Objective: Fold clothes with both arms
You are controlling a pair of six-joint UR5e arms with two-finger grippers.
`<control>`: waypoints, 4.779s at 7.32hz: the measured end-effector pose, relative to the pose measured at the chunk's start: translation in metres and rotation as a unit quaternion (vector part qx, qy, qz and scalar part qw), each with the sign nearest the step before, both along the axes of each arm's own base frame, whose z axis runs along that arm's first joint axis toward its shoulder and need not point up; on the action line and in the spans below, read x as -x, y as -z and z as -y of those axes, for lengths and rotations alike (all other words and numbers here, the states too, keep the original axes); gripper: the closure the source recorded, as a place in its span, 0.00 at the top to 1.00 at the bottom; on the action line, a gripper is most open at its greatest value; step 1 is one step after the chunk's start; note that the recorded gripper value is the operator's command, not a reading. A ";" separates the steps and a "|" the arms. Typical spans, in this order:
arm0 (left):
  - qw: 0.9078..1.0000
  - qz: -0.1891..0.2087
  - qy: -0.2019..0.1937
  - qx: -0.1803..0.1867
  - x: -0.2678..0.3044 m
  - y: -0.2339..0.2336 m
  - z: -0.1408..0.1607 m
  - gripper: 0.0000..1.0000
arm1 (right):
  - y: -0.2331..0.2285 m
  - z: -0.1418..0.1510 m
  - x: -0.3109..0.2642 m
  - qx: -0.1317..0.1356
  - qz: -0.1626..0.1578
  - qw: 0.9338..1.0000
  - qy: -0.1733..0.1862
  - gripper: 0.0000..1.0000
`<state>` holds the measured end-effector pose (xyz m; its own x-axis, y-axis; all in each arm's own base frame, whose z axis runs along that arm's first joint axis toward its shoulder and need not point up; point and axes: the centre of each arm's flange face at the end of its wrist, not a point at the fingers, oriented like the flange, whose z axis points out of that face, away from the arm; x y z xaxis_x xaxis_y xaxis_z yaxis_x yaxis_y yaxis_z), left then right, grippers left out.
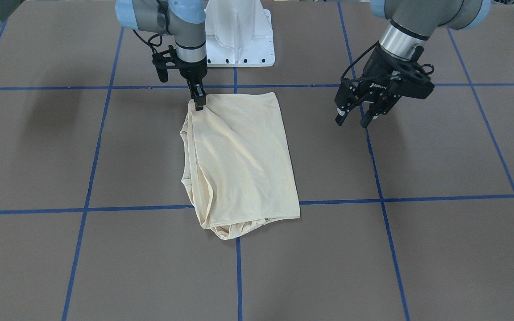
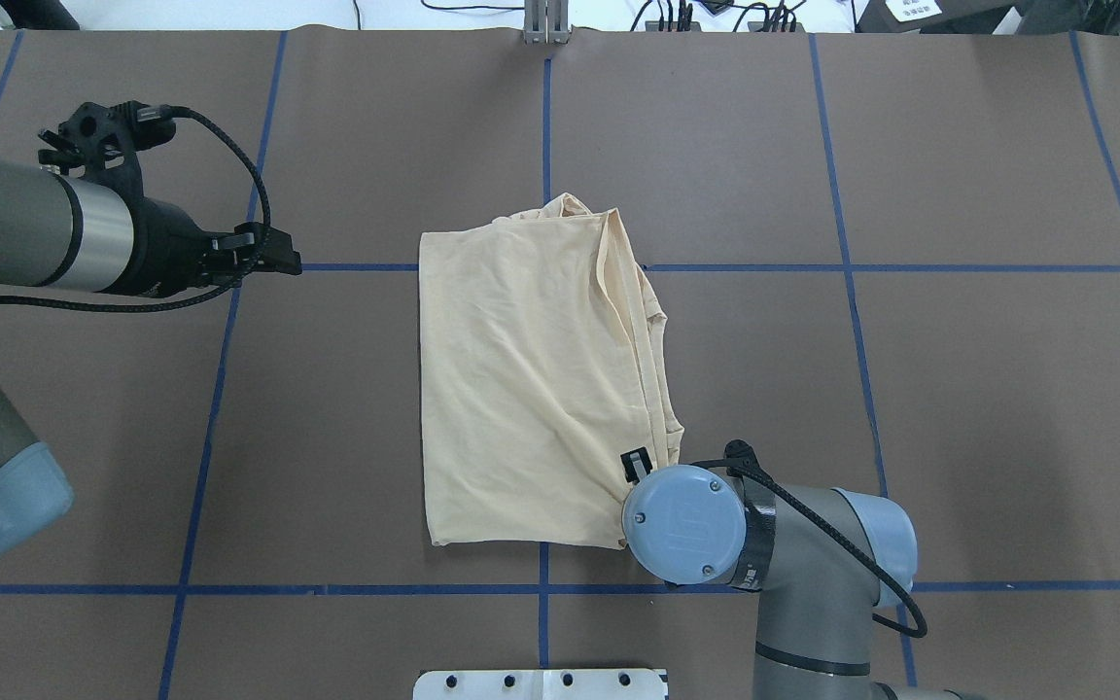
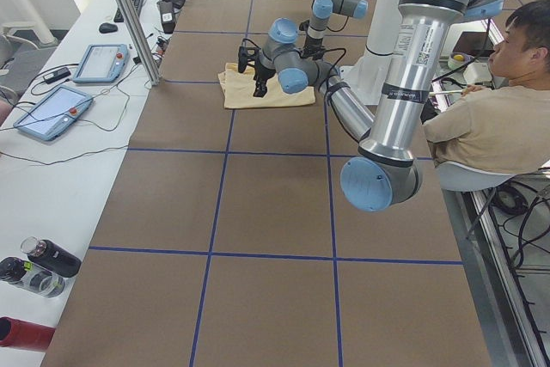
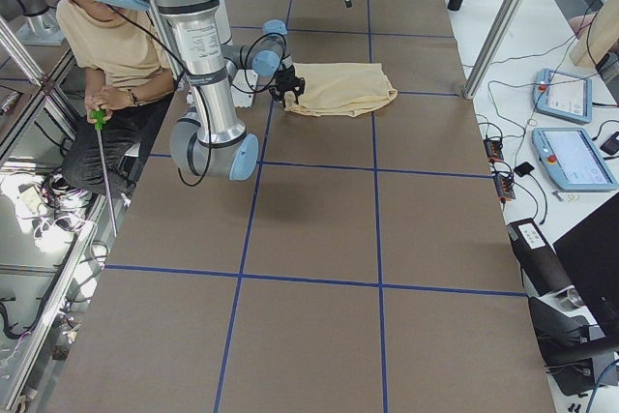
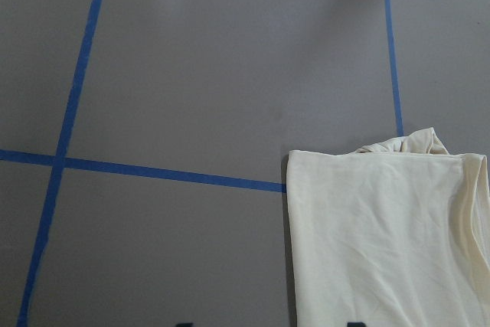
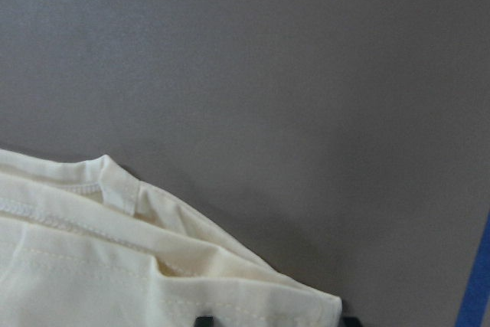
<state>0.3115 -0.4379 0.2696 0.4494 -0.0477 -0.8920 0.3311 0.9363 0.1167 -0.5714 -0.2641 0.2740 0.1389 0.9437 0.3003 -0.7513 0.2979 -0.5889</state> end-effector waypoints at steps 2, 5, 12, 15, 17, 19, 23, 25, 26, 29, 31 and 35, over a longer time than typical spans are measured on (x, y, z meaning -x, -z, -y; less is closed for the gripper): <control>1.000 0.000 0.000 0.000 0.000 0.000 0.000 0.73 | 0.000 0.004 0.000 0.001 0.000 1.000 -0.004 0.19; 1.000 0.001 0.000 0.001 0.000 -0.001 0.000 0.73 | 0.002 0.008 -0.001 0.005 0.002 1.000 -0.011 0.00; 0.994 -0.048 0.036 0.093 -0.018 0.008 -0.016 0.77 | 0.018 0.008 -0.027 0.007 0.023 1.000 -0.005 0.00; 0.984 -0.084 0.045 0.149 -0.043 0.025 -0.033 0.85 | 0.021 -0.014 -0.027 0.008 0.007 1.000 0.012 0.00; 0.982 -0.090 0.053 0.158 -0.056 0.029 -0.041 0.89 | 0.016 -0.021 -0.021 0.006 0.000 1.000 0.019 0.37; 0.981 -0.092 0.056 0.160 -0.059 0.030 -0.044 0.89 | 0.013 -0.019 -0.020 0.005 -0.004 1.000 0.016 0.59; 0.981 -0.089 0.061 0.159 -0.060 0.029 -0.043 0.89 | 0.005 -0.016 -0.008 -0.013 -0.018 1.000 -0.006 0.75; 0.981 -0.087 0.063 0.159 -0.061 0.027 -0.042 0.89 | 0.005 -0.024 -0.004 -0.012 -0.017 1.000 -0.002 0.74; 0.981 -0.087 0.063 0.159 -0.061 0.027 -0.042 0.89 | 0.004 -0.026 -0.002 -0.011 -0.018 1.000 -0.001 0.72; 0.981 -0.086 0.063 0.159 -0.061 0.026 -0.042 0.88 | 0.001 -0.025 0.004 -0.011 -0.023 1.000 -0.001 0.00; 0.981 -0.085 0.063 0.160 -0.061 0.026 -0.042 0.88 | 0.004 -0.020 0.004 -0.011 -0.022 1.000 -0.004 0.00; 0.982 -0.083 0.062 0.160 -0.062 0.023 -0.043 0.88 | 0.009 -0.012 0.001 -0.010 -0.017 1.000 -0.011 0.00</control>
